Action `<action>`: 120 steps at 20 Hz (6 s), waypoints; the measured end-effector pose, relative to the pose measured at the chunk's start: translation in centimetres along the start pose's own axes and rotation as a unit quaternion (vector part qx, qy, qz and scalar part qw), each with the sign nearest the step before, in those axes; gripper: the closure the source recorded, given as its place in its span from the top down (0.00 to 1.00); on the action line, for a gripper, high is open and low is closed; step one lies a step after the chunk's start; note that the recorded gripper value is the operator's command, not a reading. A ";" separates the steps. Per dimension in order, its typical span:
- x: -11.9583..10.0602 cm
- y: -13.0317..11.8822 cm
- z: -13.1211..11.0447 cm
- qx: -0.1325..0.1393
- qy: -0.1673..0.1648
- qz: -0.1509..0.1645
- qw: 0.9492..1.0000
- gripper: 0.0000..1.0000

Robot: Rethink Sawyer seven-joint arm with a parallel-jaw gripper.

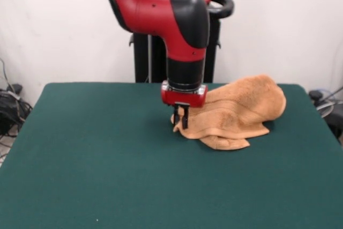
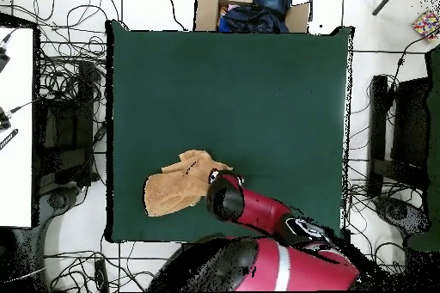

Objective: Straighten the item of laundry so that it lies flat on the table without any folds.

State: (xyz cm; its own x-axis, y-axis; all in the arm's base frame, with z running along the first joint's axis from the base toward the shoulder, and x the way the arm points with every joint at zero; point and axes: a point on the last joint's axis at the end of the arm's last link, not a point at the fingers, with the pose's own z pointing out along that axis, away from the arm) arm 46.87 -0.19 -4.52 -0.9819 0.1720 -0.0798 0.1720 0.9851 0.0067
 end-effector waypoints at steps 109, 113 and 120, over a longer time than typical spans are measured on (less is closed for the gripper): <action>-16.1 2.7 -14.0 -0.038 -0.111 -0.004 0.993 1.00; -16.1 2.2 -15.7 -0.033 -0.104 -0.005 0.994 1.00; -15.7 1.5 -15.0 -0.028 -0.099 0.000 0.995 1.00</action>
State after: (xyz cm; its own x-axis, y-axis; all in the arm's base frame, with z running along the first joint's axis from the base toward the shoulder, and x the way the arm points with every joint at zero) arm 61.34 -1.34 11.70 -0.9457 0.1730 -0.2750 0.1624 0.9848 0.0612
